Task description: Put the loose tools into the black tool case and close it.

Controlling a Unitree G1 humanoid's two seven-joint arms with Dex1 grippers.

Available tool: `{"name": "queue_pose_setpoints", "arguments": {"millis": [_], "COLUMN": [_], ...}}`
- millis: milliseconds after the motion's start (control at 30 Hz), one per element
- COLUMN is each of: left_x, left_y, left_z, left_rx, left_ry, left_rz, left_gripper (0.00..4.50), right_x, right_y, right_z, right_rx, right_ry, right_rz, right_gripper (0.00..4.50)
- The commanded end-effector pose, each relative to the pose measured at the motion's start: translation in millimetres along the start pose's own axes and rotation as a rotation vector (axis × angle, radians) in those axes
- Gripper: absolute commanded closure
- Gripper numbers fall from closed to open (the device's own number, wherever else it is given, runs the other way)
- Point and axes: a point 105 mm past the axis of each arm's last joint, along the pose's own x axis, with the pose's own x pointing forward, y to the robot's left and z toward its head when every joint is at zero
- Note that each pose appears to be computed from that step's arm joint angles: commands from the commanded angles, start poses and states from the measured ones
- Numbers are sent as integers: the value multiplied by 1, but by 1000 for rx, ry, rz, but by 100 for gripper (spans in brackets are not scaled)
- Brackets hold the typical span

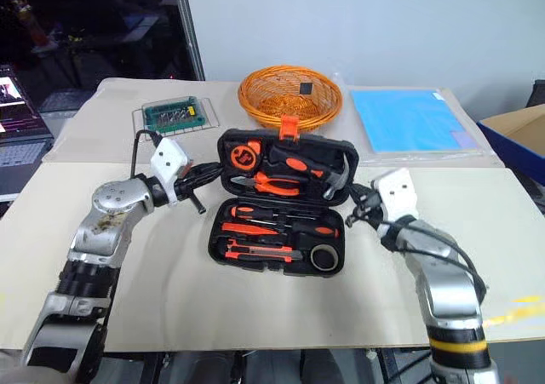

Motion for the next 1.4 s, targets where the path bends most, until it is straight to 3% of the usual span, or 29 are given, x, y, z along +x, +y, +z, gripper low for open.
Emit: {"name": "queue_pose_setpoints", "arguments": {"millis": [33,100,167,300,367,433,533,633,700,800,933,1267,1400], "left_x": [-15,-35,-61,-109,-122,-126,-128,-127,-123,-118,-114,-87,-67], "left_y": [-12,-15,-17,-17,-24,-33,-48,-61,-71,-86,-100,-105,-100], "left_z": [8,-2,-12,-20,-7,6,23,34,39,50,57,48,44], "left_rx": [-46,-134,-202,-317,-367,-397,-406,-375,-332,-312,-237,-185,-182], "left_ry": [-29,32,113,239,217,198,172,150,138,110,105,93,79], "left_rz": [-92,-135,-188,-265,-335,-404,-507,-579,-623,-689,-740,-627,-532], "left_gripper": [355,275,204,204,204,204,200,200,200,134,7,7,7], "right_x": [-18,-28,-46,-92,-114,-128,-130,-127,-119,-103,-79,17,56], "right_y": [-1,8,17,26,34,44,63,87,98,103,94,38,30], "right_z": [33,28,18,-2,-2,2,11,12,1,-22,-33,-6,-6], "right_rx": [-108,-139,-224,-306,-207,-165,-50,-6,-12,-45,-53,40,46], "right_ry": [-124,-73,31,281,355,382,343,317,342,397,407,282,280], "right_rz": [20,82,174,354,437,523,623,731,751,711,572,83,33], "right_gripper": [450,450,378,378,378,378,446,446,446,450,450,450,450]}}
